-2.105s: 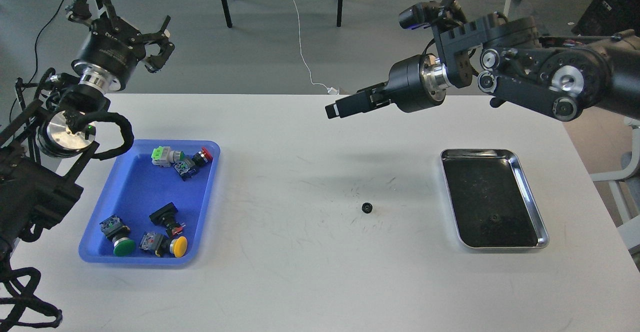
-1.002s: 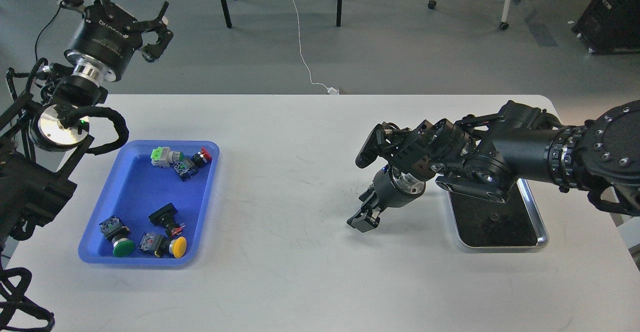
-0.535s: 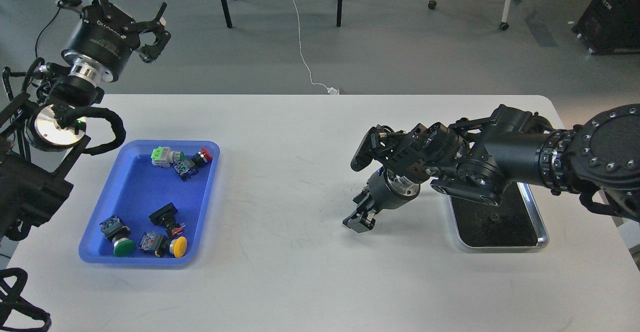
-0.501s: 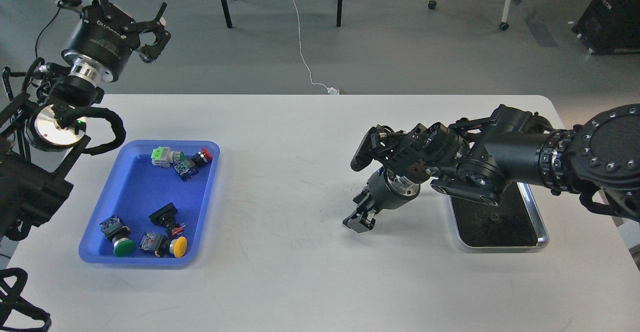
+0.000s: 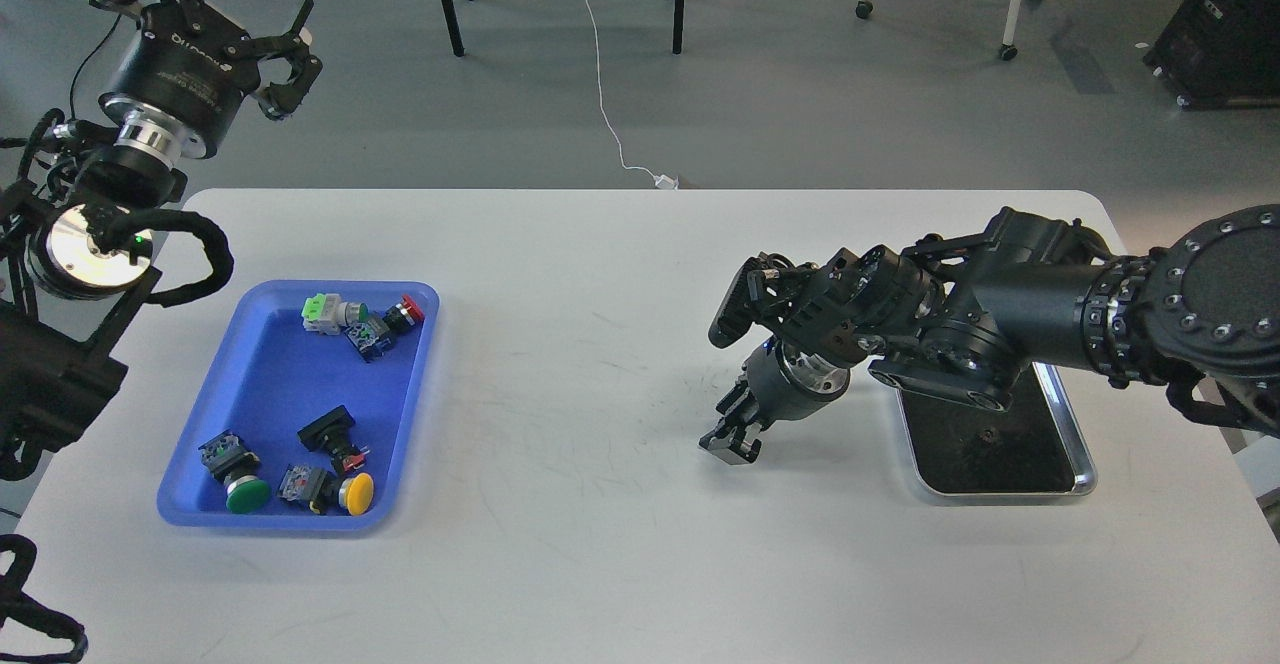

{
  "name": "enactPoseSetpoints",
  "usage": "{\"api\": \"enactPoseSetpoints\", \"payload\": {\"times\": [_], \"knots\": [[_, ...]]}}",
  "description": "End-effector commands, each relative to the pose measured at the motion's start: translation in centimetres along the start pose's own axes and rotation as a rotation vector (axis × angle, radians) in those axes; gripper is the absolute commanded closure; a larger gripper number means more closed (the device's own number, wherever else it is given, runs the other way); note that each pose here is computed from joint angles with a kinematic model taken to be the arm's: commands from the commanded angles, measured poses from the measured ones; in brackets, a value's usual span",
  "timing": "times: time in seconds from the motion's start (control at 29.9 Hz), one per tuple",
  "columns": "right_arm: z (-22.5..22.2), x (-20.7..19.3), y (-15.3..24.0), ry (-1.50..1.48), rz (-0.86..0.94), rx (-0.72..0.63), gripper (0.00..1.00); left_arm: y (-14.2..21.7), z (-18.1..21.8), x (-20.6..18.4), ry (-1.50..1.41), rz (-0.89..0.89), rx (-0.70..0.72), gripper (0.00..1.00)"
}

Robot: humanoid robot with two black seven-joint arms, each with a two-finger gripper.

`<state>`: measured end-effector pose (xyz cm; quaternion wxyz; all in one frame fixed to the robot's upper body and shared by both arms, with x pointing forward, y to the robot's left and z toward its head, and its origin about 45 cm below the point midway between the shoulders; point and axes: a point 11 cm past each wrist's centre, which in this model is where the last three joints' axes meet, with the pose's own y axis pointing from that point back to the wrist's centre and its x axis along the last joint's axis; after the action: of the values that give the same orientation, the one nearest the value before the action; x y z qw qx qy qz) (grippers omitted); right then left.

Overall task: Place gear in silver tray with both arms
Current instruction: 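Reach the right gripper to the black gear and grasp it, then carry the gear into the silver tray and open the right gripper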

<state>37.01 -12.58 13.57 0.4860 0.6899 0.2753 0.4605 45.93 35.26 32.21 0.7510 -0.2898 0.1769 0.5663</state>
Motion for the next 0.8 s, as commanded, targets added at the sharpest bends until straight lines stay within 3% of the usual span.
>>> {"api": "enactPoseSetpoints", "payload": {"times": [0.0,0.47,0.67,0.77], "knots": [[0.2,0.0,0.2,0.013,-0.004,-0.009,0.77,0.0,0.1,0.0,-0.002,-0.001,-0.002,0.02],[1.0,0.4,1.2,0.019,0.001,-0.033,0.8,0.2,1.3,0.5,-0.025,0.007,-0.013,0.02],[4.5,0.9,5.8,0.0,0.037,-0.131,0.8,0.3,1.7,0.5,-0.03,0.008,-0.018,0.02],[6.2,-1.2,8.2,-0.04,0.037,-0.167,0.8,0.1,1.6,-0.2,-0.026,-0.01,-0.018,0.02]]}}
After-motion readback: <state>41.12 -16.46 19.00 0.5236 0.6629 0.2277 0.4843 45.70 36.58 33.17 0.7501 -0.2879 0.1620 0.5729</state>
